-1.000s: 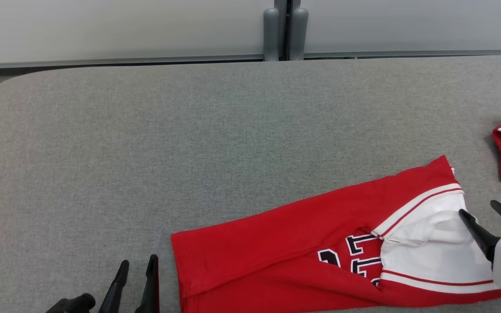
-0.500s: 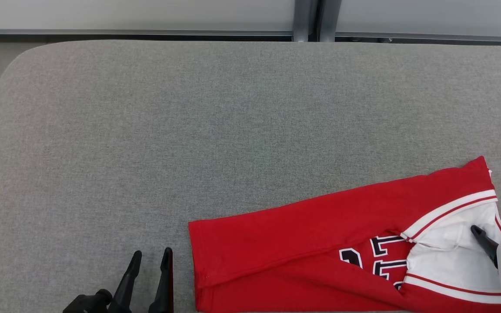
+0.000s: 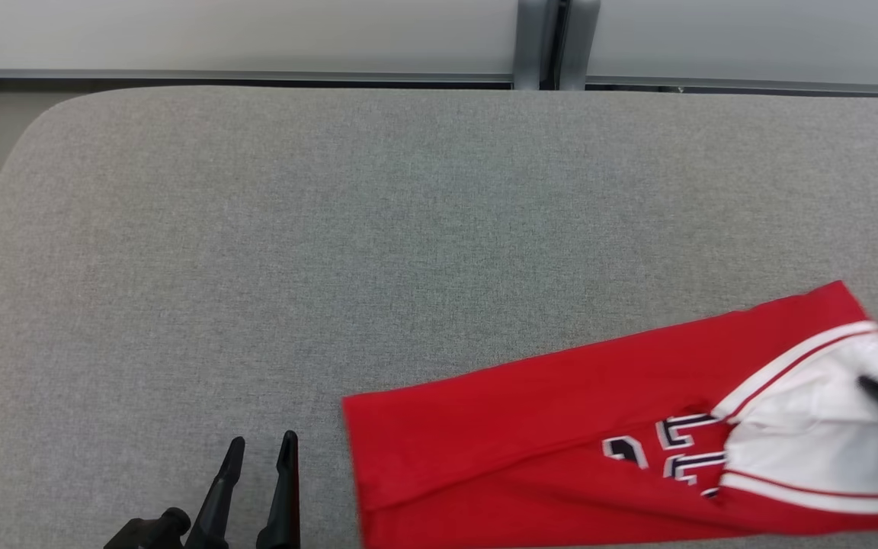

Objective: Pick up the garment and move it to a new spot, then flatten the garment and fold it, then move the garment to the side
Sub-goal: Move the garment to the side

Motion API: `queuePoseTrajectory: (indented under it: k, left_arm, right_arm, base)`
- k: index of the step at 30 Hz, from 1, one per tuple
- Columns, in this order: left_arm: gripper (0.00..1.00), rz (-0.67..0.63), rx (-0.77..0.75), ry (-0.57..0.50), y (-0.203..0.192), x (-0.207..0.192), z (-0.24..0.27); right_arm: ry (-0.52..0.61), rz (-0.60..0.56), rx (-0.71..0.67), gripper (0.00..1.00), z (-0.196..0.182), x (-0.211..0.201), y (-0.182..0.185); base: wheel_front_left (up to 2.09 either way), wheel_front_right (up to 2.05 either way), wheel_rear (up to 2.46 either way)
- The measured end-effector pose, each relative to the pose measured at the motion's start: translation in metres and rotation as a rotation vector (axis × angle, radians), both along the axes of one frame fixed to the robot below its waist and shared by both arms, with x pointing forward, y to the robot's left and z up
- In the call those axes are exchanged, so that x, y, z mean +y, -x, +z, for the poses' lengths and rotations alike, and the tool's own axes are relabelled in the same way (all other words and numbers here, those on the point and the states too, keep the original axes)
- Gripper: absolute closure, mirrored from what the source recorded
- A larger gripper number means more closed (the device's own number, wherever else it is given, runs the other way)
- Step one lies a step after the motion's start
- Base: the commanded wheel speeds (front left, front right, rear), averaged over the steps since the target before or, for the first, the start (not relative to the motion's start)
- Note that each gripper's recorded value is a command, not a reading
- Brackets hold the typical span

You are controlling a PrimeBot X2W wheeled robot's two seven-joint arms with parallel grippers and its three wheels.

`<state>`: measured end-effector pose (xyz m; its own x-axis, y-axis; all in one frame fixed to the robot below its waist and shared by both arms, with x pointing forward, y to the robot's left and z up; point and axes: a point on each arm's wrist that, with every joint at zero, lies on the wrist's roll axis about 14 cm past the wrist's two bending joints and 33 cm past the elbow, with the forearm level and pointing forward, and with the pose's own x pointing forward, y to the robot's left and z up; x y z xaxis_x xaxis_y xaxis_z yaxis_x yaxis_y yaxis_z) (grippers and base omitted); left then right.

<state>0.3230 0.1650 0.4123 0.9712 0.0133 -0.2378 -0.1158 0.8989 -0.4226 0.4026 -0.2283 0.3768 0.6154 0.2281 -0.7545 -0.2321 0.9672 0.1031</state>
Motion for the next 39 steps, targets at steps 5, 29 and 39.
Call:
queuePoseTrajectory:
  k: [5, 29, 39]
  left_arm:
    - [0.00, 0.002, -0.021, 0.008, 0.001, 0.000, 0.005]
    - [0.00, -0.033, -0.032, 0.084, -0.006, -0.021, 0.008]
    - [0.00, 0.037, -0.035, 0.067, 0.009, 0.000, 0.010]
  right_arm:
    - [0.013, -0.112, -0.120, 1.00, 0.046, -0.049, -0.024]
    - [-0.340, 0.510, -0.042, 1.00, 0.071, 0.227, 0.048]
    - [-0.480, 0.502, -0.031, 1.00, 0.058, 0.296, 0.070]
  base:
    - [0.00, 0.00, 0.00]
    - [0.00, 0.00, 0.00]
    - [0.00, 0.00, 0.00]
